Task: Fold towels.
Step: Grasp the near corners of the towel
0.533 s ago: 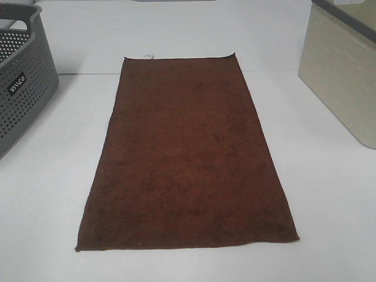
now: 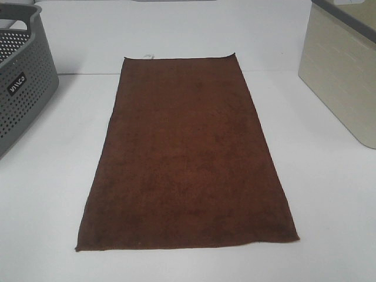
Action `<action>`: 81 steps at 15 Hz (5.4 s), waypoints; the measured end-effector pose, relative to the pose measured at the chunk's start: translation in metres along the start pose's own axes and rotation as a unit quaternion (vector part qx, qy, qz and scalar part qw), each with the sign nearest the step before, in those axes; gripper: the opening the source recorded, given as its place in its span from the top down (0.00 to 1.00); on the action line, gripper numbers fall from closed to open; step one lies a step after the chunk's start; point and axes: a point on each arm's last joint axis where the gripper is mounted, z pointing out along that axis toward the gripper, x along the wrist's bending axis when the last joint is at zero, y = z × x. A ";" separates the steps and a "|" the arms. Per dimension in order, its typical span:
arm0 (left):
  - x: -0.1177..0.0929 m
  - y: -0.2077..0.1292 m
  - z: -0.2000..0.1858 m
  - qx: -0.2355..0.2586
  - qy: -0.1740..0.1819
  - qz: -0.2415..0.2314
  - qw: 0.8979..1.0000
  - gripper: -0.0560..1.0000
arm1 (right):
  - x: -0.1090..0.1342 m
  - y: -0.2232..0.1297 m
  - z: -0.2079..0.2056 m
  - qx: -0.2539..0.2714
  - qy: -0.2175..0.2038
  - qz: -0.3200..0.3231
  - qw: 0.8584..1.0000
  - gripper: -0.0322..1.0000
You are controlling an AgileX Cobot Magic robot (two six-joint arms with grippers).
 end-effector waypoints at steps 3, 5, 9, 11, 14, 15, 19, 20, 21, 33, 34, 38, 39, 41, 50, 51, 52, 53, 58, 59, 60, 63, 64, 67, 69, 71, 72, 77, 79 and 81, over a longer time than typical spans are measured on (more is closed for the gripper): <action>0.000 0.000 0.000 0.000 0.000 0.000 1.000 0.39 | 0.000 0.000 0.000 0.000 0.000 0.000 1.000 0.24; 0.000 0.000 0.000 0.000 0.000 0.000 1.000 0.39 | 0.000 0.000 0.000 0.000 0.000 0.000 1.000 0.24; 0.000 0.000 0.000 0.000 0.000 0.000 1.000 0.39 | 0.000 0.000 0.000 0.000 0.000 0.000 1.000 0.24; 0.000 0.000 0.000 0.000 0.000 0.000 1.000 0.39 | 0.000 0.000 0.000 0.000 0.000 0.000 1.000 0.24; 0.000 0.000 0.000 0.000 0.000 0.000 1.000 0.39 | 0.000 0.000 0.000 0.000 0.000 0.000 1.000 0.24; 0.000 0.000 0.000 0.000 0.000 0.000 1.000 0.39 | 0.000 0.000 0.000 0.000 0.000 0.000 1.000 0.24; 0.000 0.000 0.000 0.000 0.000 0.000 1.000 0.39 | 0.000 0.000 0.000 0.000 0.000 0.000 1.000 0.24; 0.000 0.000 0.000 0.000 0.000 0.000 1.000 0.39 | 0.000 0.000 0.000 0.000 0.000 0.000 1.000 0.24; 0.000 0.000 0.000 0.000 0.000 0.000 1.000 0.39 | 0.000 0.000 0.000 0.000 0.000 0.000 1.000 0.24; 0.000 0.000 0.000 0.000 0.000 0.000 1.000 0.39 | 0.000 0.000 0.000 0.000 0.000 0.000 1.000 0.24; 0.000 0.000 0.000 0.000 0.000 0.000 1.000 0.39 | 0.000 0.000 0.000 0.000 0.000 0.000 1.000 0.24; 0.000 0.000 0.000 0.000 0.000 0.000 1.000 0.39 | 0.000 0.000 0.000 0.000 0.000 0.000 1.000 0.24; 0.000 0.000 0.000 0.000 0.000 0.000 1.000 0.39 | 0.000 0.000 0.000 0.000 0.000 0.000 1.000 0.24; 0.000 0.000 0.000 0.000 0.000 0.000 1.000 0.39 | 0.000 0.000 0.000 0.000 0.000 0.000 1.000 0.24; 0.005 0.024 0.005 -0.083 0.012 -0.027 0.996 0.39 | -0.002 0.016 0.004 -0.011 -0.006 0.030 0.999 0.24; 0.005 0.029 0.016 -0.093 0.003 -0.051 0.994 0.39 | -0.004 0.026 0.010 -0.007 -0.010 0.041 0.999 0.24; 0.005 0.034 0.032 -0.090 -0.010 -0.081 0.993 0.39 | -0.006 0.036 0.019 0.006 -0.012 0.051 0.999 0.24; 0.005 0.038 0.051 -0.074 -0.025 -0.112 0.991 0.39 | -0.008 0.045 0.030 0.025 -0.012 0.063 0.998 0.24; 0.004 0.039 0.146 0.108 -0.072 -0.262 0.956 0.39 | -0.011 0.080 0.106 0.200 0.014 0.107 0.974 0.24; 0.001 0.025 0.177 0.186 -0.080 -0.271 0.941 0.39 | -0.012 0.082 0.135 0.262 0.017 0.120 0.958 0.24; -0.001 0.015 0.194 0.228 -0.086 -0.278 0.929 0.39 | -0.013 0.080 0.156 0.306 0.019 0.127 0.943 0.24; -0.006 -0.007 0.222 0.301 -0.100 -0.287 0.904 0.39 | -0.014 0.072 0.193 0.375 0.022 0.134 0.917 0.24; -0.009 -0.016 0.233 0.325 -0.107 -0.295 0.892 0.39 | -0.014 0.066 0.211 0.392 0.028 0.143 0.908 0.24; -0.017 -0.027 0.274 0.365 -0.156 -0.323 0.859 0.39 | -0.005 0.047 0.259 0.417 0.090 0.179 0.886 0.24; -0.020 -0.035 0.288 0.382 -0.169 -0.332 0.846 0.38 | 0.000 0.039 0.273 0.422 0.125 0.183 0.879 0.24; -0.022 -0.046 0.296 0.401 -0.172 -0.332 0.836 0.35 | 0.003 0.033 0.282 0.427 0.143 0.185 0.873 0.24; -0.023 -0.050 0.297 0.411 -0.171 -0.333 0.831 0.33 | 0.003 0.030 0.285 0.430 0.145 0.186 0.872 0.24; -0.048 -0.055 0.303 0.423 -0.186 -0.297 0.836 0.28 | 0.002 0.019 0.299 0.441 0.140 0.191 0.866 0.24; -0.051 -0.054 0.303 0.420 -0.186 -0.297 0.837 0.28 | 0.003 0.017 0.301 0.442 0.146 0.193 0.864 0.24; -0.054 -0.053 0.305 0.417 -0.185 -0.296 0.839 0.28 | 0.006 0.012 0.307 0.444 0.161 0.201 0.858 0.24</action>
